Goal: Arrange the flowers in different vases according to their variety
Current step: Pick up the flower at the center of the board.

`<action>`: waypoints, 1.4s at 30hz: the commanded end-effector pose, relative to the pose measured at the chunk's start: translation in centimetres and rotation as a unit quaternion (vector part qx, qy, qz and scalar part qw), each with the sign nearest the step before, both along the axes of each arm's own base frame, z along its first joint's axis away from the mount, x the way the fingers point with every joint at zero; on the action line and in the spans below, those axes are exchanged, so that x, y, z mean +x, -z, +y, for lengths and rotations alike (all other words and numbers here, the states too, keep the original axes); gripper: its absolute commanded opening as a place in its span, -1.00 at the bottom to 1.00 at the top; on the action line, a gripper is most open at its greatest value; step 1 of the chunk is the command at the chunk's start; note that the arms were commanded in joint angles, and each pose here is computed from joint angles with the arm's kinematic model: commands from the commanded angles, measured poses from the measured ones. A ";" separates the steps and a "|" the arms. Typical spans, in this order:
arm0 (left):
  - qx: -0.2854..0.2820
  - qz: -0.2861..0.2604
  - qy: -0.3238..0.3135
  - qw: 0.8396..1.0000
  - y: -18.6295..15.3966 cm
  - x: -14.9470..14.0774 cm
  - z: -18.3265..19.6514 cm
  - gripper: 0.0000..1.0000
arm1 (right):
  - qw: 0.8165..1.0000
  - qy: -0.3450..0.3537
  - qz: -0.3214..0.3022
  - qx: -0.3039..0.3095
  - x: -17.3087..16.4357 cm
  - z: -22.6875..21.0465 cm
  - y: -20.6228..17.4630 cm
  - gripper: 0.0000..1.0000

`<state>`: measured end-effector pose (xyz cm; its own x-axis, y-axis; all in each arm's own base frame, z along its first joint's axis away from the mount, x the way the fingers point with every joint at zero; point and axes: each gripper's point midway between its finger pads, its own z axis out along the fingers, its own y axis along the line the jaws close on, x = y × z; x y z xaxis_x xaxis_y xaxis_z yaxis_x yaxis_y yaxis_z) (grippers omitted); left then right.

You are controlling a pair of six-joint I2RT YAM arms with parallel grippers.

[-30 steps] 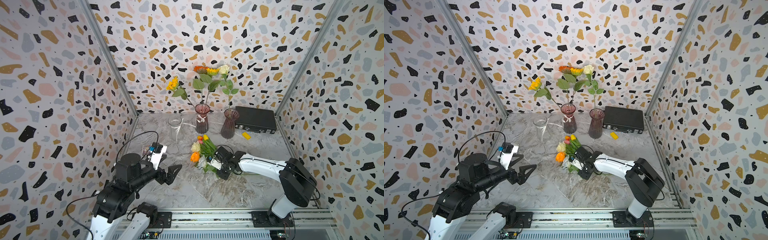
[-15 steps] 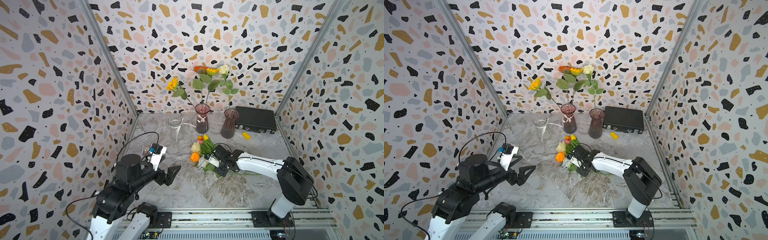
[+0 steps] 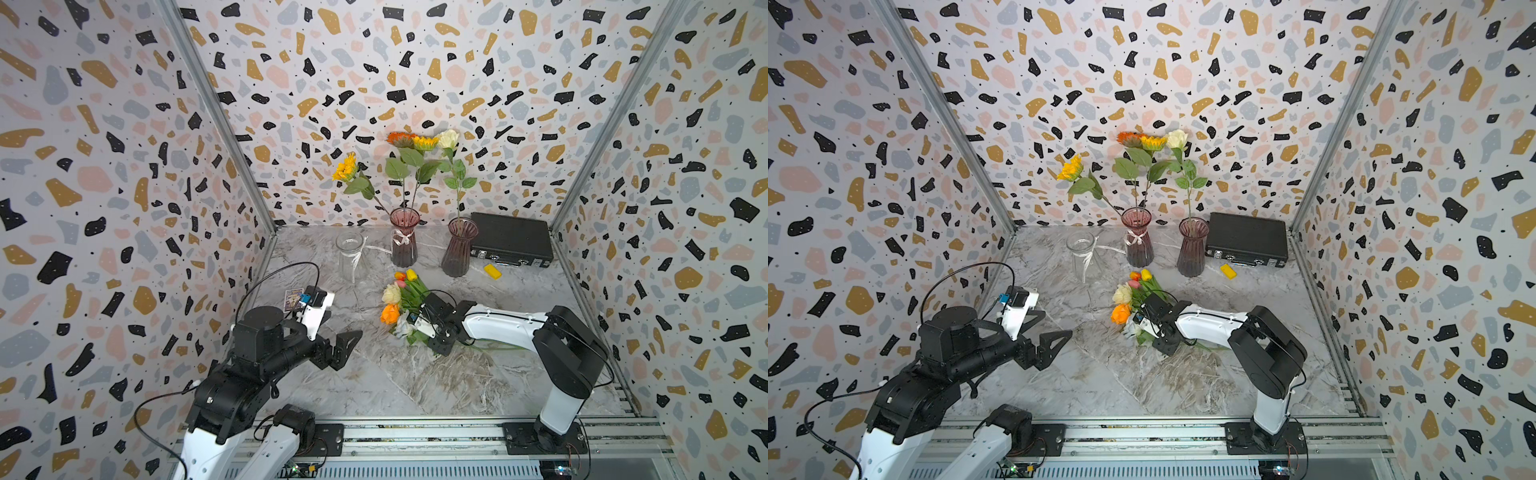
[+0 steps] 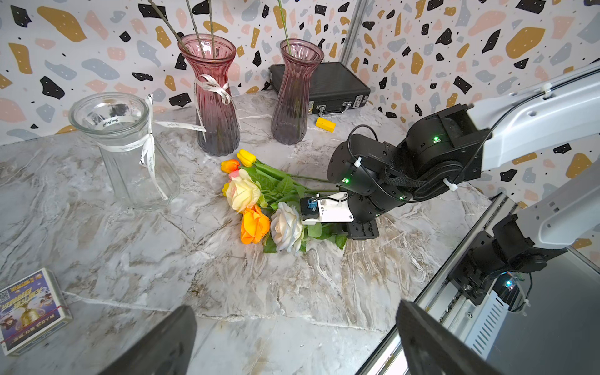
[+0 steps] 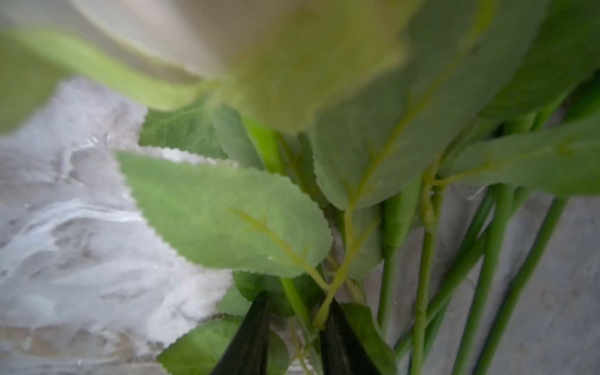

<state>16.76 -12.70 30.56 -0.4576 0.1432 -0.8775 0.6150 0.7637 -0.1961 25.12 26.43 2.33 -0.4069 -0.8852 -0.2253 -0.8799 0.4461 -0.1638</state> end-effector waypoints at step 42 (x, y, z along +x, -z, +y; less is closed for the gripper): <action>-0.019 -0.048 0.016 0.999 -1.5 -1.4 -0.1 0.99 | 0.748 0.136 -0.444 0.475 11.7 -5.3 -51.8 -1.00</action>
